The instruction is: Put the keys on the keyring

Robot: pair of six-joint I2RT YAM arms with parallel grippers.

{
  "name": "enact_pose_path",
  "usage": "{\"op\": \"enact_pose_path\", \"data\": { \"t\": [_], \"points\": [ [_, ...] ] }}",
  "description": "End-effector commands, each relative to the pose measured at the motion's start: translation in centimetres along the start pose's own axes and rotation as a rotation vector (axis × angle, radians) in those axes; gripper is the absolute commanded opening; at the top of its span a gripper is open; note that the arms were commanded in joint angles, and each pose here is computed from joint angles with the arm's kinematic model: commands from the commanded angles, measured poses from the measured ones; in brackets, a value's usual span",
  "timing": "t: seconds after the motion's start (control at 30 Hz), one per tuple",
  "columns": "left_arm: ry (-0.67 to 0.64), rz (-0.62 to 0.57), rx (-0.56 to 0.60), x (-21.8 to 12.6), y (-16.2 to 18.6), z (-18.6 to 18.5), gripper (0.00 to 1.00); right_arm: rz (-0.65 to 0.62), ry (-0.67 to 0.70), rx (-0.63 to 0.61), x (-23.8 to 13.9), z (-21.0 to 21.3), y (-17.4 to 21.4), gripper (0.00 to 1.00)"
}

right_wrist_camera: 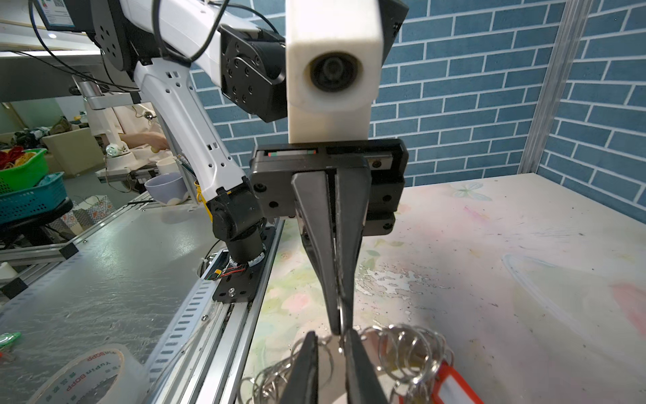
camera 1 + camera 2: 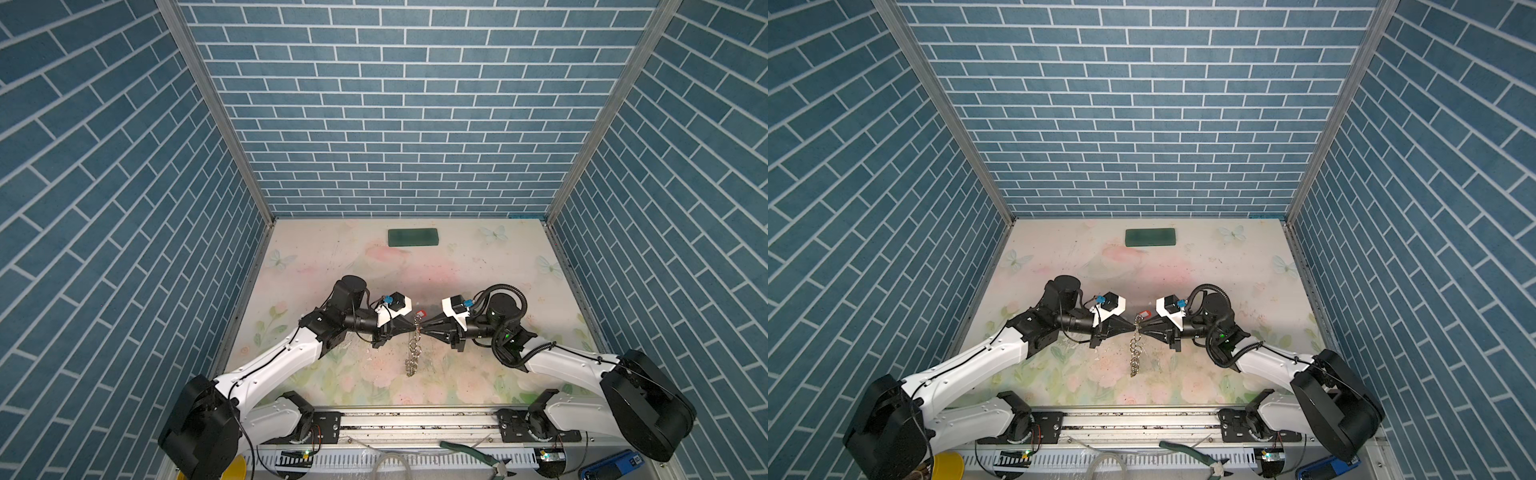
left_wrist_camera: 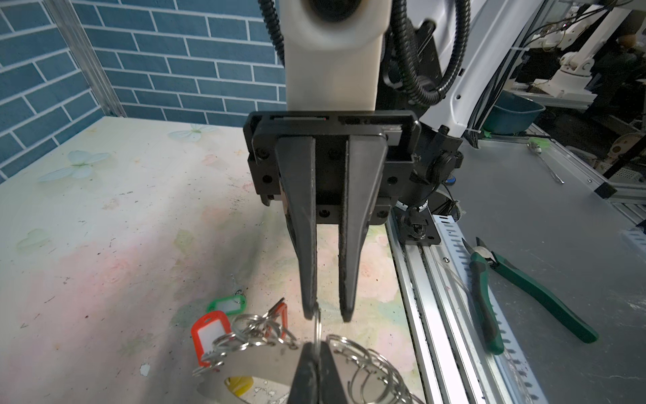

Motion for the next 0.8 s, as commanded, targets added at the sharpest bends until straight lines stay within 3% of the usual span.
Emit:
{"op": "enact_pose_path", "data": {
  "t": [0.0,0.6,0.77],
  "points": [
    [0.012,0.02,0.039,0.1,-0.84,-0.01,0.01,0.052,0.003,-0.04,0.22,-0.1,-0.56,0.17],
    [0.076,0.074,0.02,1.02,-0.75,-0.2,0.02,0.109,-0.018,-0.014,0.58,-0.24,-0.67,0.12],
    [0.069,0.08,0.019,1.05,-0.68,-0.16,0.04,0.114,-0.008,-0.015,0.62,-0.31,-0.91,0.0]
  ]
}}
Point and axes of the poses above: each gripper's point midway between its finger pads, its own x axis out along the fingers, its own z axis along the line the jaws close on, y = z × x, the point moved 10 cm from there along -x, back along the fingers, and after that the axes turned 4 degrees about x, right-handed, at the moved point
